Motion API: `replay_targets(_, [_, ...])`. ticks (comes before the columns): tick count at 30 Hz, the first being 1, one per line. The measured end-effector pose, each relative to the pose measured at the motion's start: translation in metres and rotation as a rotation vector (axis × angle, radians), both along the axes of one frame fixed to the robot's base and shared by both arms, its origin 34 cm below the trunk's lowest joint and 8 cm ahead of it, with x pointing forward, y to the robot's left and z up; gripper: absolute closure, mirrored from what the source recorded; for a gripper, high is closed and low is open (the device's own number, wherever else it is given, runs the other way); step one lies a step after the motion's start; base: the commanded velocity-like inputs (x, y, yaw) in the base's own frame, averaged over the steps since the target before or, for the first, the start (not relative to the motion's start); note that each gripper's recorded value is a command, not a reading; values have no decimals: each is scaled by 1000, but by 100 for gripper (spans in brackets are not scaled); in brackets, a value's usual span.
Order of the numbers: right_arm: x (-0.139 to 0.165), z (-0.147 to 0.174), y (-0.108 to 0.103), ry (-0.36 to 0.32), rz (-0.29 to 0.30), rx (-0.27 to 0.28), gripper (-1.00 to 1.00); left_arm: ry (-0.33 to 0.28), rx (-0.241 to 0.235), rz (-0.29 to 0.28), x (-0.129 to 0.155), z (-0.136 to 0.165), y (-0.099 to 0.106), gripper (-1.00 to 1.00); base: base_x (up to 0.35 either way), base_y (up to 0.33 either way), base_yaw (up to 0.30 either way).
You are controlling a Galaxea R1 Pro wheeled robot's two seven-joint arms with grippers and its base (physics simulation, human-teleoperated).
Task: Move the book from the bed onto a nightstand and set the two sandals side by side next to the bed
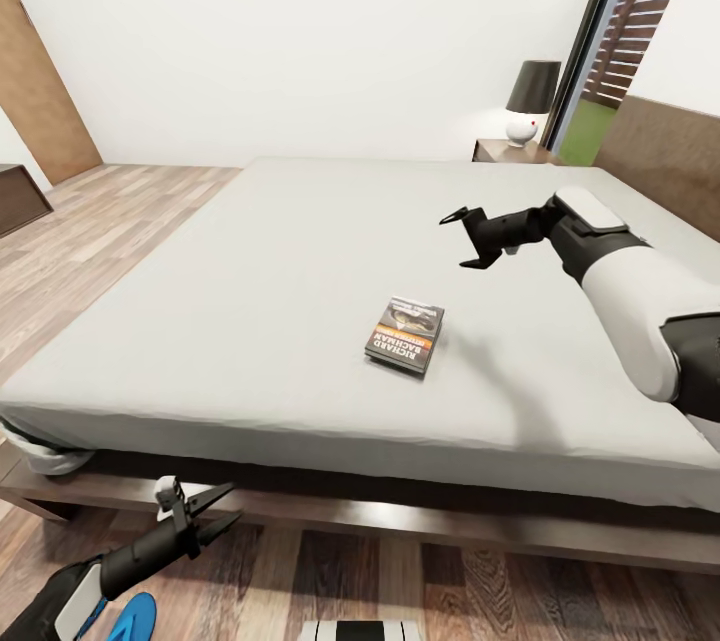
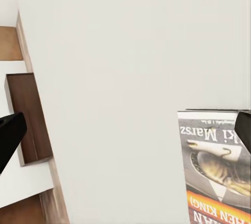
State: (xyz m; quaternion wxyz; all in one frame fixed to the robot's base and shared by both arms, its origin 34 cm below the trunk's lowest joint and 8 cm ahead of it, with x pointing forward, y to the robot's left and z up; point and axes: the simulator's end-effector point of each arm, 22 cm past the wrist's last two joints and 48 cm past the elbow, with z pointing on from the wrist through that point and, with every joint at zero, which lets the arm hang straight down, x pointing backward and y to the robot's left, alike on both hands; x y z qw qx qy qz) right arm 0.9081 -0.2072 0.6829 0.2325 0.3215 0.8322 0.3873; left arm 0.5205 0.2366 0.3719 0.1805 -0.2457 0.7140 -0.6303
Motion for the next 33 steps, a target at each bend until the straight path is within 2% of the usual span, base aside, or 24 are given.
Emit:
replay_targets(8, [-4,-10,6,17,10,0,-100,-12,10,-7,-2,5,15,-100,0,0,0])
replay_targets(11, [-5,-12,7,19,11,0,-100,-16,19,-26,-5,6,18,-100,0,0,0])
replay_targets(21, [-5,-15,5,22,10,-14,-100,-54,-16,-142,-24,19,8,-100,0,0,3])
replay_targets(33, [-4,-20,5,29,7,-23,-100,-53,-29,-171,-31,19,3,-100,0,0,133])
